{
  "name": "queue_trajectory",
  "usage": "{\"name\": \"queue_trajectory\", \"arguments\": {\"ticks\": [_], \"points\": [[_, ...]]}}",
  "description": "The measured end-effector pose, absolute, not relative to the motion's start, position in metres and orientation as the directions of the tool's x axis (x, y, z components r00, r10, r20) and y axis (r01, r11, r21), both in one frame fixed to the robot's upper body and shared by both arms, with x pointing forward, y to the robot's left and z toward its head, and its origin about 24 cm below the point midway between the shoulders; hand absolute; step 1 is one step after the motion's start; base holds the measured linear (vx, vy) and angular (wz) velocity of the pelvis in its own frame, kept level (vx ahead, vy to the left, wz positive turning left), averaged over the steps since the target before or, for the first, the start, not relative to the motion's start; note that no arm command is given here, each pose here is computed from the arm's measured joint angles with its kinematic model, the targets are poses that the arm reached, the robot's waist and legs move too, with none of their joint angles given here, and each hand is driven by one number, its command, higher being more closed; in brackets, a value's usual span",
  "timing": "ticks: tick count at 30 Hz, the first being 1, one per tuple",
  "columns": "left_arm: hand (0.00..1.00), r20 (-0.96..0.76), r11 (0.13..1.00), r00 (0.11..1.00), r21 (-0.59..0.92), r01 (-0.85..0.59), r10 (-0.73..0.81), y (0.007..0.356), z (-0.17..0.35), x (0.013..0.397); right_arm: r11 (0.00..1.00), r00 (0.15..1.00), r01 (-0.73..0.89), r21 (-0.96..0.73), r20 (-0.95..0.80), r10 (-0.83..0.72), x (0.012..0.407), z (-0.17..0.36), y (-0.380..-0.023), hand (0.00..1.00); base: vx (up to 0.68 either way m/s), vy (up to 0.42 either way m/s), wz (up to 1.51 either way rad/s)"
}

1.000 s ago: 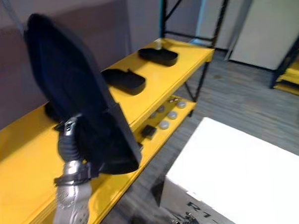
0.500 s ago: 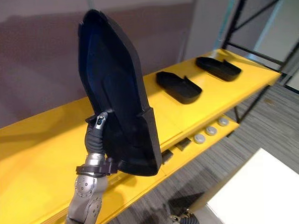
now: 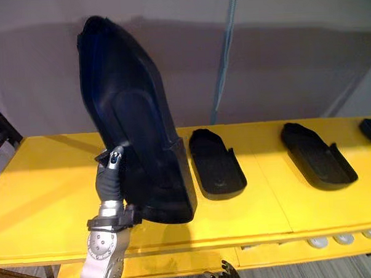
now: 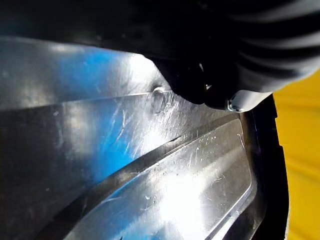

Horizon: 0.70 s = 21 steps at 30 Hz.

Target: Walk over and take plastic housings, then place them on the shelf

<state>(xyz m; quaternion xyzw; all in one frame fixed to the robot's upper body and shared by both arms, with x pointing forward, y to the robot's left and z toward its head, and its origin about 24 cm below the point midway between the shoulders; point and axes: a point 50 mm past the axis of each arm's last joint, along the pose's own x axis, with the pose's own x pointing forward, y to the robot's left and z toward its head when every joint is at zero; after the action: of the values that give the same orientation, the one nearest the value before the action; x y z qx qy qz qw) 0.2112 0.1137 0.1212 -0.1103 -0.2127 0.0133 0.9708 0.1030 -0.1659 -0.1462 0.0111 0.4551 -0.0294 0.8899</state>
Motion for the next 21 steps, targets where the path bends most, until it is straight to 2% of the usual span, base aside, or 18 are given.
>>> {"name": "queue_trajectory", "arguments": {"ticks": [8, 14, 16, 19, 21], "points": [[1.00, 0.367, 0.973, 0.912, -0.202, -0.112, 0.182, 0.142, 0.113, 0.195, 0.998, 0.592, 0.055, 0.004, -0.806, -0.029, 0.107, -0.146, -0.159, 0.00, 0.04, 0.017, 0.66], [1.00, 0.373, 0.963, 0.893, -0.188, -0.195, 0.253, 0.160, 0.112, 0.197, 0.999, 0.590, 0.002, -0.054, -0.806, -0.045, 0.122, -0.146, -0.170, 0.00, -0.04, -0.008, 0.16], [1.00, 0.298, 0.960, 0.918, -0.177, -0.217, 0.263, 0.160, 0.095, 0.201, 0.995, 0.579, -0.009, -0.100, -0.812, -0.077, 0.121, -0.146, -0.184, 0.00, 0.01, 0.269, 0.05], [1.00, 0.285, 0.960, 0.925, -0.191, -0.204, 0.253, 0.154, 0.092, 0.204, 0.989, 0.542, 0.005, -0.146, -0.831, -0.125, 0.110, -0.149, -0.202, 0.00, 0.05, 0.536, 0.09], [1.00, 0.298, 0.974, 0.931, -0.144, -0.177, 0.213, 0.155, 0.092, 0.214, 0.994, 0.531, 0.029, -0.108, -0.841, -0.107, 0.108, -0.153, -0.189, 0.00, 0.01, 0.537, 0.26]]}}
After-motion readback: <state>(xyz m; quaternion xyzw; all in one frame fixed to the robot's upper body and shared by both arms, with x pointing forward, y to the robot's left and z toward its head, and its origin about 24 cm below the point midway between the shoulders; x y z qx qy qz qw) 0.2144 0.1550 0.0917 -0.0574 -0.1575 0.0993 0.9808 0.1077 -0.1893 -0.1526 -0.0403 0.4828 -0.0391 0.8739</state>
